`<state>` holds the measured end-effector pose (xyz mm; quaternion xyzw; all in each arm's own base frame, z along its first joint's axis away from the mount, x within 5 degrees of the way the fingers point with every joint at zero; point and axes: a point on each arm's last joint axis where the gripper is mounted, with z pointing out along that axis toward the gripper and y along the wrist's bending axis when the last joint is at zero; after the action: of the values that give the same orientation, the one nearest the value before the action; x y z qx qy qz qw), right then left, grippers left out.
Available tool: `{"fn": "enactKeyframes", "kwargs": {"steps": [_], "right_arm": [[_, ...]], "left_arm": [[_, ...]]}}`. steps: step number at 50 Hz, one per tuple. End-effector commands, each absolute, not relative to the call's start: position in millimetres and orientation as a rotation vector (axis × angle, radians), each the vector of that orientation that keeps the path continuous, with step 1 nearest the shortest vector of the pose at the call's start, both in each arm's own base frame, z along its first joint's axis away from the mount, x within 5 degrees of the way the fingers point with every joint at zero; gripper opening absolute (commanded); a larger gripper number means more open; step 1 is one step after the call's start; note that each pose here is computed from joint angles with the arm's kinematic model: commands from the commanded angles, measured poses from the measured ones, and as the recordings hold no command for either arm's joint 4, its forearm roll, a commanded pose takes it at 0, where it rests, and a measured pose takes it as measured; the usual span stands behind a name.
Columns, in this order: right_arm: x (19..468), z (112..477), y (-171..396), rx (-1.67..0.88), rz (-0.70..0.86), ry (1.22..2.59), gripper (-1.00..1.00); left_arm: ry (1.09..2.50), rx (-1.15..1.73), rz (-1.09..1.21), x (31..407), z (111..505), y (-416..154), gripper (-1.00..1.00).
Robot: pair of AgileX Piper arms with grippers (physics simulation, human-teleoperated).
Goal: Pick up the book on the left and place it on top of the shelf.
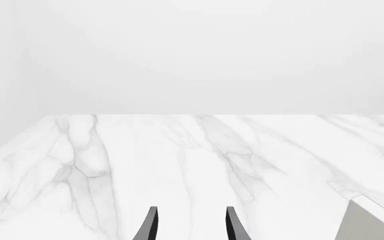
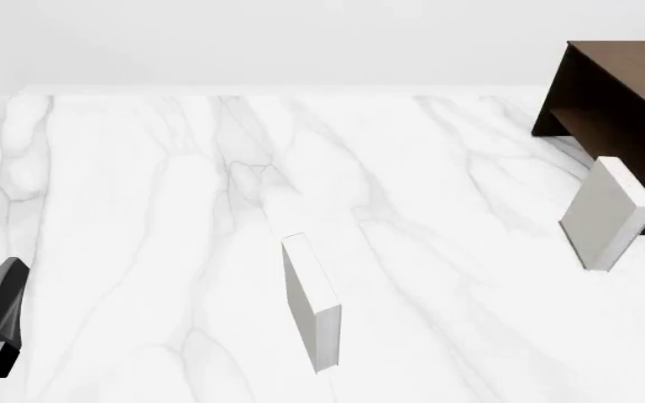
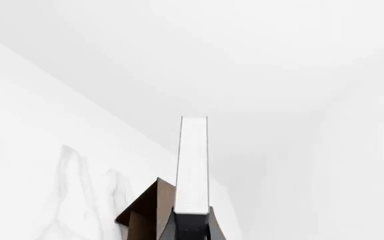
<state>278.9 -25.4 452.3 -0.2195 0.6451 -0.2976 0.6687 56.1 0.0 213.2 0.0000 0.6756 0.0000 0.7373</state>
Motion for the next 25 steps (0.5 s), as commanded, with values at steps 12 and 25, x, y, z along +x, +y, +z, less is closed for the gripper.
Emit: {"fn": "enactKeyframes", "kwargs": {"steps": [12,25], "right_arm": [[272.2,456.2,-45.8,-0.469,-0.779,1.441,-1.00],[272.4,451.0,-57.3,-0.461,-0.830,1.456,-1.00]], "left_arm": [[1.484,0.000,0.000,56.1,213.2,0.0,1.00],[1.484,0.000,0.000,56.1,213.2,0.0,1.00]]}}
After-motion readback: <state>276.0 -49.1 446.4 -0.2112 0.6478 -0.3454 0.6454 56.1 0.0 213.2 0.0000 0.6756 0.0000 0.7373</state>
